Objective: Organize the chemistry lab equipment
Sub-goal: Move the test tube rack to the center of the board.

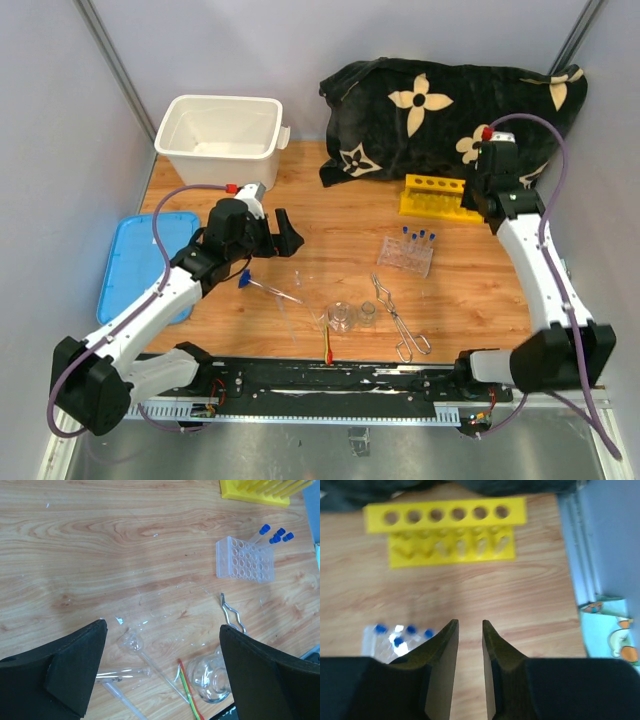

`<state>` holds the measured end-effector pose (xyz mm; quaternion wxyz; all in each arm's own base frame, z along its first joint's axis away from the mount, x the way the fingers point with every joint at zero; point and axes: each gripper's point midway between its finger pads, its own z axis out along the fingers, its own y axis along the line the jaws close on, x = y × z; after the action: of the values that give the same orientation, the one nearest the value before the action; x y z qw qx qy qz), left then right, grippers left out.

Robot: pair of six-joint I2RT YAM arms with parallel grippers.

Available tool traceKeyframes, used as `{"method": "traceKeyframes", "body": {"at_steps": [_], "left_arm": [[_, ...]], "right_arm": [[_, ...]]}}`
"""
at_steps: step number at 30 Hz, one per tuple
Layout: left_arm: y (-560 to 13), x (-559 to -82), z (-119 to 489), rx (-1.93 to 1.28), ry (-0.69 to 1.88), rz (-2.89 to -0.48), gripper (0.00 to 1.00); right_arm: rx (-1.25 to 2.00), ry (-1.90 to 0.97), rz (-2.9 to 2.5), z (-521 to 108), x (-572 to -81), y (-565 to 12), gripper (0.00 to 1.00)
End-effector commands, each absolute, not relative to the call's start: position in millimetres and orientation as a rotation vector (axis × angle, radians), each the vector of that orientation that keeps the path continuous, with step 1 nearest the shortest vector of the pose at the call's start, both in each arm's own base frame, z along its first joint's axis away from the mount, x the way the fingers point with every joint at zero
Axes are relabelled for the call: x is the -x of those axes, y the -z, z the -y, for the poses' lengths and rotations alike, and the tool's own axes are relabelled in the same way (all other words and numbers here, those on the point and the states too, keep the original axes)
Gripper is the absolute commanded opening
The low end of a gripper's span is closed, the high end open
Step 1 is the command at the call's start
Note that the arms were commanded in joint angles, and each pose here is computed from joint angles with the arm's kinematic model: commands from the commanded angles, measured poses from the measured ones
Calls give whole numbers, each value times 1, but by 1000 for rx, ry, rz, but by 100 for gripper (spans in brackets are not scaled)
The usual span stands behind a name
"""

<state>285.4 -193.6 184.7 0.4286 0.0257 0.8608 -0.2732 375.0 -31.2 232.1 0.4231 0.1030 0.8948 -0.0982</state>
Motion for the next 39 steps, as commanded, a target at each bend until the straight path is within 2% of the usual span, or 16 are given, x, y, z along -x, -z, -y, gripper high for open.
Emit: {"method": "traceKeyframes", "body": {"at_steps": [1,6,9,11,16,27,39], "left_arm": [[-202,-294,209,-82,759,-2105,98],[-201,-313,235,-102,852,-2114,88],[-202,-323,239,-105,833,-2125,80],[-206,-326,236,-102,803,-2119,78],[-217,-326,225,-83,749,-2090,83],[-221,-319,213,-68,702,-2100,92],[-221,-313,203,-87,647,-2108,93]], "right_arm": [[-190,89,-2401,-13,-309,-195,25],[-268,-45,-2356,-23,-260,-169,19],[-222,-216,-2346,-47,-252,-155,14],[-147,-260,-2379,-61,-249,-150,14],[41,-257,-2410,-98,-258,-152,15],[278,-280,-2507,-185,-330,-108,16],[327,-237,-2600,-199,-349,-64,16]]}}
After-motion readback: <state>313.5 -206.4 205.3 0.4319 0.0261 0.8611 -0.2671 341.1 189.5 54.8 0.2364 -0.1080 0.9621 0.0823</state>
